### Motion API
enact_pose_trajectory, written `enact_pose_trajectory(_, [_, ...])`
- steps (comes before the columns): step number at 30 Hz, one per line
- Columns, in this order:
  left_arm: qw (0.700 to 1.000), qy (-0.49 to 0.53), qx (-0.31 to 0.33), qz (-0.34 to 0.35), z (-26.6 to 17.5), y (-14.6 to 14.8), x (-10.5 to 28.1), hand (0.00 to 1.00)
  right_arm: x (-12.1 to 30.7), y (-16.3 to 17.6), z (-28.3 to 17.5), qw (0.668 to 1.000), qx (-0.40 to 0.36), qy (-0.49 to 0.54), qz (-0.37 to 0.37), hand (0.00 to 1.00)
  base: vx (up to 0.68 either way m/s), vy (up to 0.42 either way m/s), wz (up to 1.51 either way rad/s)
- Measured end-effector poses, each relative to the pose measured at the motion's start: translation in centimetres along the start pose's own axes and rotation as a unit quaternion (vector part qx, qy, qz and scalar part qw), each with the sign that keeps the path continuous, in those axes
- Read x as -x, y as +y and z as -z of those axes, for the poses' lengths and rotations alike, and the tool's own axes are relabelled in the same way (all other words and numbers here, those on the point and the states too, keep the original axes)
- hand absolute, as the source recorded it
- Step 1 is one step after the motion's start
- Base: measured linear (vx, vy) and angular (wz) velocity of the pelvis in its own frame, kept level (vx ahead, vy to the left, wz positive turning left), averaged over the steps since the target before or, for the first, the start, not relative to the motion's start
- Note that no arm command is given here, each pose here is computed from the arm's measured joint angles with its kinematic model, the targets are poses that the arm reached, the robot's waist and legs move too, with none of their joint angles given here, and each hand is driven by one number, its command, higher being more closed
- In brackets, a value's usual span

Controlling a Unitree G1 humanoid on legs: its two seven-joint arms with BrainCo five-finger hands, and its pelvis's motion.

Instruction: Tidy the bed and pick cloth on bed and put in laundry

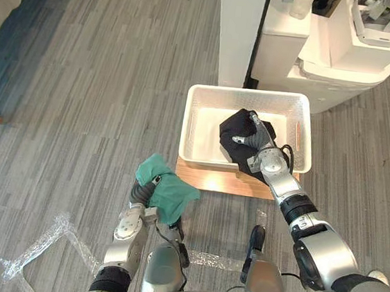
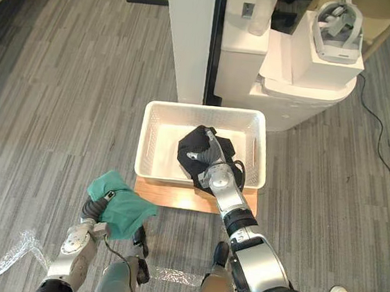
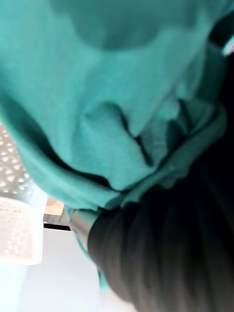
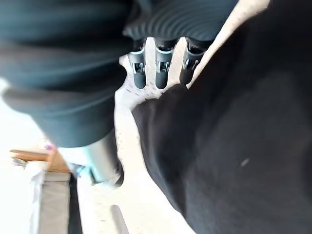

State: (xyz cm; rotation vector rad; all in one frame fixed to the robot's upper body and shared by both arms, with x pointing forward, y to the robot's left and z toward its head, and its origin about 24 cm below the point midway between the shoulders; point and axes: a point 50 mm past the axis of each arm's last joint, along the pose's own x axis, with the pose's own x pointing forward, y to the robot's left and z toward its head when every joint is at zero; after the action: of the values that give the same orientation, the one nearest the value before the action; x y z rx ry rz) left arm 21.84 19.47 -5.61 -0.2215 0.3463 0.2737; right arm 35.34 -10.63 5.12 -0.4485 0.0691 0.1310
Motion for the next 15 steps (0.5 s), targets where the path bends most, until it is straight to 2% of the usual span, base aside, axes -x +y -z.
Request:
enact_pose_trajectory(9, [0.999, 0.020, 0.004, -0.038, 0.7, 1.7, 0.4, 1.00, 3.4, 0.3, 2.0, 0.999, -0.043, -0.007, 0.008, 0.00, 0.04, -0.013, -0.02])
enact_pose_trajectory(11, [0.998, 0.026, 0.007, -0.055, 1.1, 2.5, 0.9, 1.00, 4.9, 0.3, 3.7, 0.998, -0.054, 0.013, 0.016, 0.00, 0.08, -0.018, -0.10])
enact_pose_trajectory(15, [0.997, -0.003, 0.002, -0.075, 0.1, 3.3, 1.8, 1.00, 8.5, -1.9, 7.9, 0.991, -0.073, 0.075, 0.078, 0.00, 0.02, -0.009, -0.04])
